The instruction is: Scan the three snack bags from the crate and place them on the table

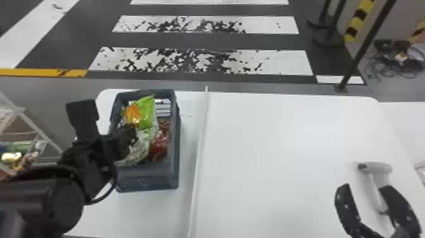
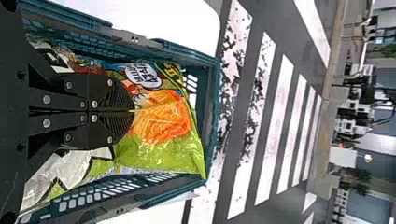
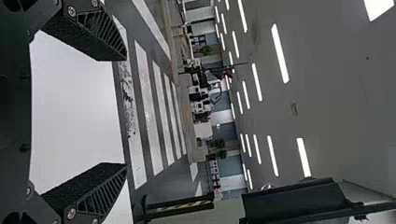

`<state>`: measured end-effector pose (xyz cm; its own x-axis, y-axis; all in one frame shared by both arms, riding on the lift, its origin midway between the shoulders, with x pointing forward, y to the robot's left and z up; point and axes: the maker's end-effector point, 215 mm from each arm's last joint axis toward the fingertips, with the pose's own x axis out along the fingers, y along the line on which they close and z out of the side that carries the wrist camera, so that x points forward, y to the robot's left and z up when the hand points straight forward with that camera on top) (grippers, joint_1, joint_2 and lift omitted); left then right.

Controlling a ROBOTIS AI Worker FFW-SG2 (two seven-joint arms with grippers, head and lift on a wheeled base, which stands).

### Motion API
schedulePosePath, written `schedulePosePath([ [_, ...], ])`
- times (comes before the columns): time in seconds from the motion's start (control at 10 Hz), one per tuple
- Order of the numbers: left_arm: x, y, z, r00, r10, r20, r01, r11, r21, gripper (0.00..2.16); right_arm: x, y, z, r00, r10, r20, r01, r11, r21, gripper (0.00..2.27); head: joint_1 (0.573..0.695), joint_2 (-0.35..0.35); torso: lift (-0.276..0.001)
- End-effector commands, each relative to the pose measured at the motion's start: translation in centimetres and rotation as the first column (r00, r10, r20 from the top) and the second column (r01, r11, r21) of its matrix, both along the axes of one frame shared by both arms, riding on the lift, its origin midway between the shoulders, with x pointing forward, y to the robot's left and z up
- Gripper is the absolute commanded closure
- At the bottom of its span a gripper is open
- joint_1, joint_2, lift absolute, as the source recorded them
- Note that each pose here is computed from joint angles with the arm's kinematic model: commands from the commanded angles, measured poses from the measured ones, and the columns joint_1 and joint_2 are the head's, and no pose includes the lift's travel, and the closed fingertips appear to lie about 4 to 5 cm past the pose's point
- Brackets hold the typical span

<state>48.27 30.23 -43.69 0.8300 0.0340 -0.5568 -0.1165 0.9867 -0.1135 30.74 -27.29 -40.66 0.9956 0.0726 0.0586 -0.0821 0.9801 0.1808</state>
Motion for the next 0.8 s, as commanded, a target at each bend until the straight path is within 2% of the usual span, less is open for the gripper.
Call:
schedulePosePath([
  [0.0, -0.6, -0.3, 1.5, 0.999, -0.010, 0.039, 0.010, 1.000, -0.003, 2.13, -0.4, -0.2, 0.5, 1.000, -0.008, 0.014, 0.008, 1.000, 0.000, 0.13, 0.695, 0.043, -0.037],
  [0.3, -0.5, -2.0, 5.1, 0.982, -0.051, 0.184, 0.057, 0.998, -0.027, 2.13, -1.3, -0.9, 1.4, 0.999, -0.024, 0.041, 0.025, 1.000, -0.008, 0.13, 0.695, 0.021, -0.037],
  [0.6, -1.9, -5.7, 10.0, 0.953, -0.108, 0.284, 0.119, 0.993, -0.021, 2.13, -1.5, -1.3, 2.4, 0.997, -0.034, 0.070, 0.035, 0.999, -0.008, 0.13, 0.695, -0.019, -0.037],
  [0.7, -2.5, -7.5, 11.8, 0.937, -0.153, 0.314, 0.169, 0.985, -0.026, 2.13, -1.5, -1.3, 2.5, 0.997, -0.034, 0.071, 0.035, 0.999, -0.008, 0.13, 0.695, -0.042, -0.037],
])
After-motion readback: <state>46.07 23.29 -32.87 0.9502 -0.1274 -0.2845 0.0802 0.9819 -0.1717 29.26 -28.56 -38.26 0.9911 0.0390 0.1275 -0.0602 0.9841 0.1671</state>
